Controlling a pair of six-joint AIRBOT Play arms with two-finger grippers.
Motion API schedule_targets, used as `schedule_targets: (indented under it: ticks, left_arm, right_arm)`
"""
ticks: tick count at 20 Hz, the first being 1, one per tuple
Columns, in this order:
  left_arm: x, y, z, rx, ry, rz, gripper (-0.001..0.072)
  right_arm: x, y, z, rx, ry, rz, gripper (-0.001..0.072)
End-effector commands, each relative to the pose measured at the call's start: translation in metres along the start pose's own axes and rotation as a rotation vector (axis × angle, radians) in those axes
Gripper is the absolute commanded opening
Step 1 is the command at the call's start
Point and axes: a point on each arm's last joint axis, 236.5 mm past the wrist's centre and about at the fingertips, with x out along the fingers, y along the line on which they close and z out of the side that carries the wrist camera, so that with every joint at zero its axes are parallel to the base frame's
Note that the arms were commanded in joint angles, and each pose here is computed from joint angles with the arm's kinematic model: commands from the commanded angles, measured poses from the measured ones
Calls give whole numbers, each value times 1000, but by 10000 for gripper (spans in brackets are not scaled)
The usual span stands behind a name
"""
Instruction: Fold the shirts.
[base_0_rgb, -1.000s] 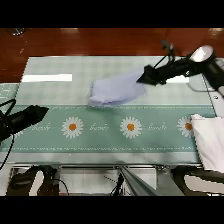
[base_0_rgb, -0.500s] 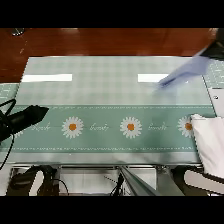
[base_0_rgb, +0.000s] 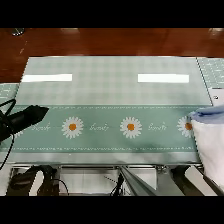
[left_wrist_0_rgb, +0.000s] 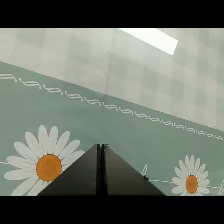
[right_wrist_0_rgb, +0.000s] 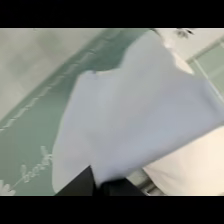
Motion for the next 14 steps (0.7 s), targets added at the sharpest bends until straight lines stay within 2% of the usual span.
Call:
schedule_targets:
  ticks: [1,4,5,6,7,10,11,13,14]
  left_arm:
    - [0,0,0,0,0,0,23]
    - [0,0,0,0,1,0,23]
    - [0,0,0,0,1,0,22]
    - [0,0,0,0,1,0,23]
    - [1,0,0,-1,1,1,22]
    - [5,3,2,35,1,6,23]
    - [6,4,5,65,-4,9,23]
    - [6,1,23,92,-44,10,22]
    - [3,-7,39,96,-68,-1,22]
  right_arm:
    - [-1,-96,-62,246,36,-309,20]
    - [3,-123,-100,329,21,-413,20]
    - [4,-130,-107,361,4,-446,79]
    - [6,-134,-109,378,-6,-466,406]
    - [10,-133,-105,370,-4,-457,643]
    - [27,-108,-69,258,-35,-317,605]
    - [27,-92,-47,226,-97,-238,529]
    - [16,-40,10,165,-278,-5,140]
    - [2,1,41,117,-383,172,20]
